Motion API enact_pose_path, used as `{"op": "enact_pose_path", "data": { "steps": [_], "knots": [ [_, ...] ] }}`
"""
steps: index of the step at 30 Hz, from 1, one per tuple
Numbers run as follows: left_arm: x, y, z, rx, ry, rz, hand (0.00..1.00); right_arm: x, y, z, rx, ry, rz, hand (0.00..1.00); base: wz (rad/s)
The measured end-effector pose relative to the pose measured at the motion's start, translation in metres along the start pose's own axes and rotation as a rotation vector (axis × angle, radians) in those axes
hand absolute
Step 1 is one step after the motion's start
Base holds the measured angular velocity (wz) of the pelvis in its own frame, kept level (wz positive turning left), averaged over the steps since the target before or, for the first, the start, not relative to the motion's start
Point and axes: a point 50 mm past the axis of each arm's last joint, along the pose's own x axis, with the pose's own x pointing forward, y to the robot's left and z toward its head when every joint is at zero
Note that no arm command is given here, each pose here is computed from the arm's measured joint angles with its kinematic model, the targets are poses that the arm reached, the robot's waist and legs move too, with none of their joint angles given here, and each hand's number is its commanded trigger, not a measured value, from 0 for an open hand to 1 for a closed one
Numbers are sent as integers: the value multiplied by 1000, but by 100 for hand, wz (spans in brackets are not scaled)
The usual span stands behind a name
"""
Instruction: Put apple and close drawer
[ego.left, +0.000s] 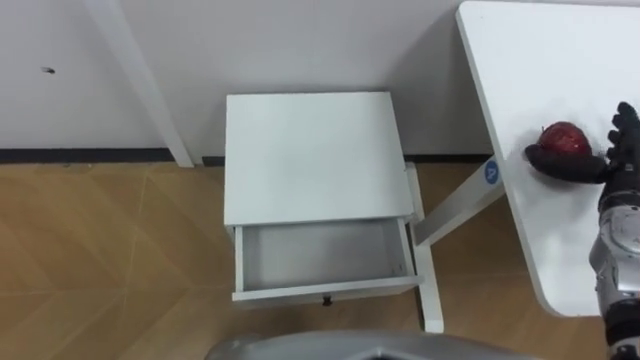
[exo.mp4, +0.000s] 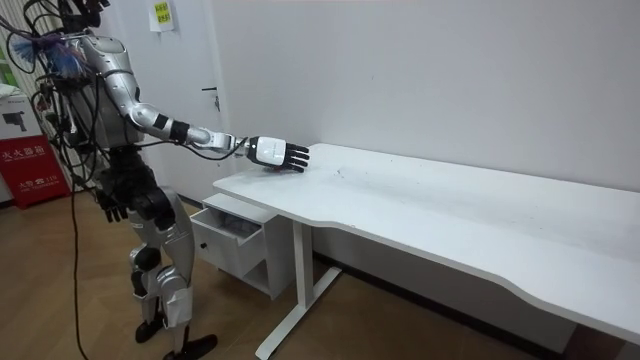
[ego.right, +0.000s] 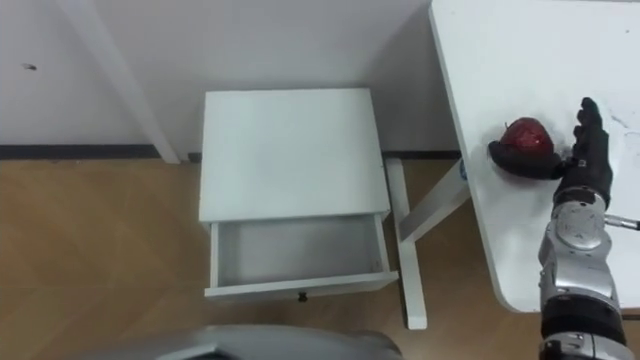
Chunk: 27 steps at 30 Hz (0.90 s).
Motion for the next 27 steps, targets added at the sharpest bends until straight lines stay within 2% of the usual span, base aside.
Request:
{"op": "enact_pose_path", "data": {
  "steps": [1,2,12,27],
  "knots": [
    [0,1,2,2,-4,2,0,0,0,-3,-23,6,2,67,0],
    [1,1,2,3,-6,3,0,-1,0,-3,-31,7,3,100,0],
    [1,4,1,15,9,7,0,2,-12,-6,-185,9,-4,100,1],
    [2,3,2,50,7,-3,0,2,-10,-5,-218,1,6,100,0]
  ]
}}
